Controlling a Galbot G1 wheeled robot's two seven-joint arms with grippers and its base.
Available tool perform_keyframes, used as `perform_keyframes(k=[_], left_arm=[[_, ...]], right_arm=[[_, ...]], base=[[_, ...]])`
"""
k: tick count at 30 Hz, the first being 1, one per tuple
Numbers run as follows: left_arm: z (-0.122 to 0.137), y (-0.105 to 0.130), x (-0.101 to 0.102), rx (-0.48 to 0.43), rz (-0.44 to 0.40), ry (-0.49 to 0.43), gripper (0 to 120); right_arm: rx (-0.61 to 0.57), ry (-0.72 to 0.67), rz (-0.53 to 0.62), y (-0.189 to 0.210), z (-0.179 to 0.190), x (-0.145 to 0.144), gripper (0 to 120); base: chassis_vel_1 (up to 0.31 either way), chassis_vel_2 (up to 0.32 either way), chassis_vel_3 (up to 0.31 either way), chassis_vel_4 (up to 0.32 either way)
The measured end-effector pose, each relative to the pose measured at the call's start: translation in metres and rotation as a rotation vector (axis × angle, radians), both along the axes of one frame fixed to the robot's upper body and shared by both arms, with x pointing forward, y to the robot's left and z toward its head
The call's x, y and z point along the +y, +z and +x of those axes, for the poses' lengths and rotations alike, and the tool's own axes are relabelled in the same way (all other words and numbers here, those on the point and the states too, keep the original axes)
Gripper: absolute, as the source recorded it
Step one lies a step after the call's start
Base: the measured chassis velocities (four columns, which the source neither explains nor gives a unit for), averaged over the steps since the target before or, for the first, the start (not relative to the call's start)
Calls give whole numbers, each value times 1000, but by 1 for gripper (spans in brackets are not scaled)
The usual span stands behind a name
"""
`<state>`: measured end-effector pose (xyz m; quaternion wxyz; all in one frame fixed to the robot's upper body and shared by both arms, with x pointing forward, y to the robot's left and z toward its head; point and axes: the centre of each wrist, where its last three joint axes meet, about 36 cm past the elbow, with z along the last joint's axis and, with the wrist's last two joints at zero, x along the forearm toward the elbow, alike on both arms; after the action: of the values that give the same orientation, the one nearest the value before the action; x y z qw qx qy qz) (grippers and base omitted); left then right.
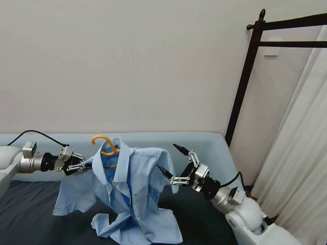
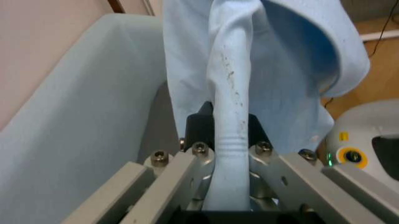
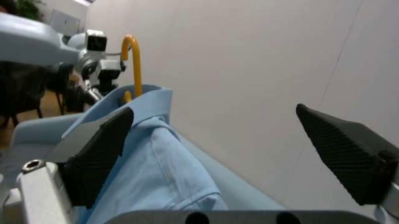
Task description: Pick up the clothes from the sofa and hang them on the clothes hanger.
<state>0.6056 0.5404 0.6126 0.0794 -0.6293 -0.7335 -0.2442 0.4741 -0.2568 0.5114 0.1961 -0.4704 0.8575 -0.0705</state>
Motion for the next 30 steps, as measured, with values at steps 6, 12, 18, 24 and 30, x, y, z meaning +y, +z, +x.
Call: perform_keyframes(k=[6,12,18,24,30], left_arm=[[10,-10,-18,-17,4,-40,2],[11,-52,-48,8,-18,-88,2],[14,-69,-58,9,-31,-102,2],[16,-65,-58,-10,-16,-109,2],[20,-57,-53,-32,2,-105,2]], right_arm=[[108,88,-105,6,23,-16,100],[175,139,-190,-19,45,-4,100],[168,205,-282,-32,58,3,100],[141,215,-325,-31,62,5,100],[114,163,-340,-29,64,-12,100]], base=[[0,0,0,0],[0,0,0,0],[0,0,0,0],[0,0,0,0],[0,0,0,0]])
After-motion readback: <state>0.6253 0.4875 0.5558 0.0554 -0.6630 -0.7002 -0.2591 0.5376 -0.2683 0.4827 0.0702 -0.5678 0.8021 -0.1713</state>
